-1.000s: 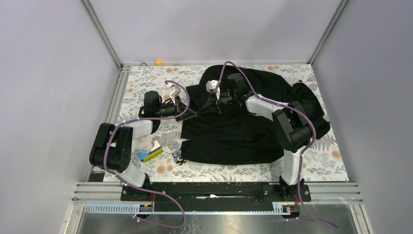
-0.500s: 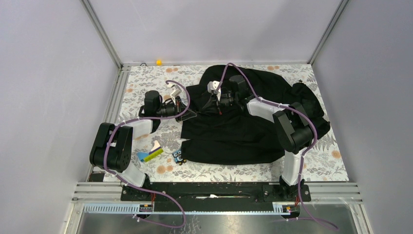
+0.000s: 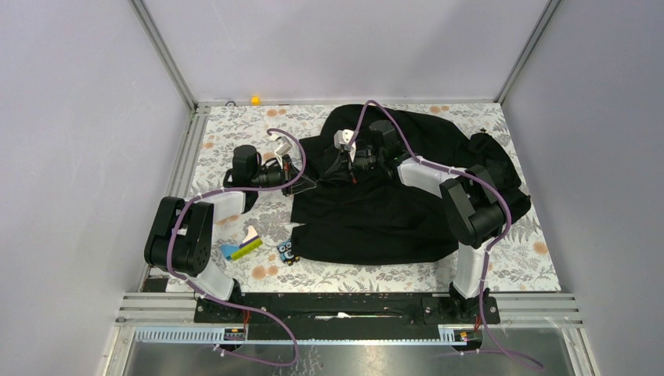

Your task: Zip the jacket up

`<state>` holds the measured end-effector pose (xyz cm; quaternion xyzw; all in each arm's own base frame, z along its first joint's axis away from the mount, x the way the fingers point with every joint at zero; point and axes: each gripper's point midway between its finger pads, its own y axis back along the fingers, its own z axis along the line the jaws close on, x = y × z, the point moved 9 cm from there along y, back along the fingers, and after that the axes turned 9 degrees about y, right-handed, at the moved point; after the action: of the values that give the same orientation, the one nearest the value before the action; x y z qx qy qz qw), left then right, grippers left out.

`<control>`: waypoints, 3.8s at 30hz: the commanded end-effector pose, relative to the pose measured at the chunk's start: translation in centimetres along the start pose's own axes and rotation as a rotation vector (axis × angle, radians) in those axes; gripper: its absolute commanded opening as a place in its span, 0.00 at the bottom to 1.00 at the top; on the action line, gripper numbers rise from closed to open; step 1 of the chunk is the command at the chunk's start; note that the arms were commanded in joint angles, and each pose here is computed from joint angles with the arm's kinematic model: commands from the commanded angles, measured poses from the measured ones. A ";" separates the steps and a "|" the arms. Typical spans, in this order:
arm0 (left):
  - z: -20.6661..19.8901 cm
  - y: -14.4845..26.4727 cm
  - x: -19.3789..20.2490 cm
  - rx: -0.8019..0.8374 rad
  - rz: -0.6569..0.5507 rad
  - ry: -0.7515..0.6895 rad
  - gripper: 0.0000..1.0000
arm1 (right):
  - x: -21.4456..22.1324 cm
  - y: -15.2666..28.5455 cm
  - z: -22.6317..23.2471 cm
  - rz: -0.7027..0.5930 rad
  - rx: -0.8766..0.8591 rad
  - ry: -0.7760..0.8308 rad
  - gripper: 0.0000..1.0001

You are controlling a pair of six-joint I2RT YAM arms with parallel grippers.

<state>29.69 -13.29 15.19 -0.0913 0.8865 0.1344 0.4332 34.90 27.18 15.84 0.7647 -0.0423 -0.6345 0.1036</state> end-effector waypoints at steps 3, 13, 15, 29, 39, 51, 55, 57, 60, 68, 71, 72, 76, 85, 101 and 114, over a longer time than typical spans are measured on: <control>-0.2 -0.1 -1.8 0.026 -0.034 -0.098 0.00 | -1.6 0.2 -0.5 -0.033 -0.012 0.063 0.00; -0.2 -0.1 -1.8 0.032 -0.034 -0.092 0.00 | -1.8 0.0 -0.4 -0.039 -0.022 0.068 0.00; -0.2 -0.1 -1.8 0.033 -0.036 -0.095 0.00 | -1.7 -0.1 -0.4 -0.039 -0.023 0.066 0.00; -0.2 -0.1 -1.8 0.036 -0.039 -0.095 0.00 | -1.9 -0.6 -0.2 -0.044 -0.040 0.066 0.00; -0.2 -0.3 -1.7 0.040 -0.034 -0.085 0.00 | -2.2 -1.1 0.0 -0.043 -0.047 0.074 0.00; -0.1 -0.6 -1.3 0.056 -0.011 -0.069 0.00 | -2.8 -1.1 0.1 -0.074 -0.038 0.077 0.00; -0.2 -0.7 -1.4 0.062 -0.009 -0.074 0.00 | -2.9 -1.2 0.3 -0.096 -0.059 0.075 0.00; -0.4 -0.6 -1.4 0.062 -0.014 -0.083 0.00 | -2.8 -1.3 0.3 -0.097 -0.065 0.072 0.00; -0.6 -0.5 -1.5 0.059 -0.022 -0.101 0.00 | -2.6 -1.3 0.3 -0.089 -0.059 0.066 0.00; -1.0 0.0 -1.3 0.029 -0.060 -0.166 0.00 | -2.4 1.0 0.1 -0.058 -0.039 0.086 0.00; -1.0 0.2 -1.3 -0.006 -0.061 -0.198 0.00 | -2.4 1.0 0.0 -0.047 -0.029 0.098 0.00; -1.0 0.2 -1.2 -0.014 -0.058 -0.205 0.00 | -2.5 1.0 -0.1 -0.048 -0.021 0.102 0.00; -1.0 0.3 -1.4 -0.026 -0.052 -0.222 0.00 | -2.6 0.9 0.0 -0.066 -0.027 0.114 0.00; -0.7 0.0 -1.2 -0.004 -0.037 -0.197 0.00 | -2.8 0.1 0.2 -0.084 -0.035 0.124 0.00; -0.6 0.0 -1.1 0.001 -0.029 -0.189 0.00 | -2.1 -0.2 0.4 -0.094 -0.057 0.101 0.00; -0.6 0.1 -1.2 0.007 -0.030 -0.186 0.00 | -1.8 -0.4 0.3 -0.063 -0.064 0.106 0.00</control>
<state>29.23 -13.25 15.43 -0.0944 0.8590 0.1491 0.4807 34.13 26.94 15.54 0.7702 -0.0139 -0.6273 0.1145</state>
